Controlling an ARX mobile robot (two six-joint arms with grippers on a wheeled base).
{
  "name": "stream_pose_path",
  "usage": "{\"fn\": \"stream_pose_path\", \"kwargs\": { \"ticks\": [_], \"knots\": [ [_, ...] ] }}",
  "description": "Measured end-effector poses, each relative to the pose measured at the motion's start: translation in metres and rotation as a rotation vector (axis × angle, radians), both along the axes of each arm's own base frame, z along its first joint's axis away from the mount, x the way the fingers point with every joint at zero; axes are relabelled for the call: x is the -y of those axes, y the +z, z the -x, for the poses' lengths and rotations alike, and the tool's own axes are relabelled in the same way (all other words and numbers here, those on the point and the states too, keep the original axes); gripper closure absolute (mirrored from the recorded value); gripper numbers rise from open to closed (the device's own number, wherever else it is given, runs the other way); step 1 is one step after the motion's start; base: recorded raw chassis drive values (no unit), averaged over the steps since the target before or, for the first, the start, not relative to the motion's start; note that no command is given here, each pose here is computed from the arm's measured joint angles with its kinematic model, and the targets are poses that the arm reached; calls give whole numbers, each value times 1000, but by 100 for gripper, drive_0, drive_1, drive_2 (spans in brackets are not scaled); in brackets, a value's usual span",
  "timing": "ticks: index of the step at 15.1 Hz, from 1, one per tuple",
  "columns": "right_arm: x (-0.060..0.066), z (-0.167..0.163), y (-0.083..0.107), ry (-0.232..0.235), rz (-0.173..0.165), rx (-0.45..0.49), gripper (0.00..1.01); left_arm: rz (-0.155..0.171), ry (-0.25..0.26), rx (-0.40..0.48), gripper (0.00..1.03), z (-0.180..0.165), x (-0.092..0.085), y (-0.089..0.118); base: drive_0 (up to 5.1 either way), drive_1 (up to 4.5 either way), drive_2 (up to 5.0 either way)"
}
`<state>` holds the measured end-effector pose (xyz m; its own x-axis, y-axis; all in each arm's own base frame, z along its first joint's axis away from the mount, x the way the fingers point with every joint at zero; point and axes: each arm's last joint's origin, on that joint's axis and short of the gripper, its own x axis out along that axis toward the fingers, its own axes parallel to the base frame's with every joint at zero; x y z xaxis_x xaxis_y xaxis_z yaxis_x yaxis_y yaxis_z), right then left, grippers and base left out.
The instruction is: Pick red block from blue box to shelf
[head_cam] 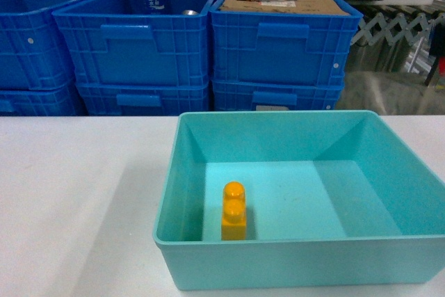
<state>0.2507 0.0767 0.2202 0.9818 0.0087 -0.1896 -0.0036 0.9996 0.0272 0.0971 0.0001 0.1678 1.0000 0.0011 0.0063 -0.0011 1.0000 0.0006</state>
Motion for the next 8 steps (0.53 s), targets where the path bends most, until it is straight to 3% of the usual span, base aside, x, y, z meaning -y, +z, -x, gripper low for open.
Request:
{"fn": "stream_pose_path", "kwargs": {
  "ticks": [1,3,5,8],
  "knots": [
    [8,5,-5,-1,-1,119,73,0,-4,0,5,0,0,0,0,0,0],
    [29,32,-30,-11,18,143,73,0,2,-2,5,0,0,0,0,0,0],
    [42,49,-24,-15,15,204,73,0,0,-2,5,0,0,0,0,0,0],
    [55,72,-40,-4,24,167,73,0,0,-2,5,0,0,0,0,0,0]
  ]
}}
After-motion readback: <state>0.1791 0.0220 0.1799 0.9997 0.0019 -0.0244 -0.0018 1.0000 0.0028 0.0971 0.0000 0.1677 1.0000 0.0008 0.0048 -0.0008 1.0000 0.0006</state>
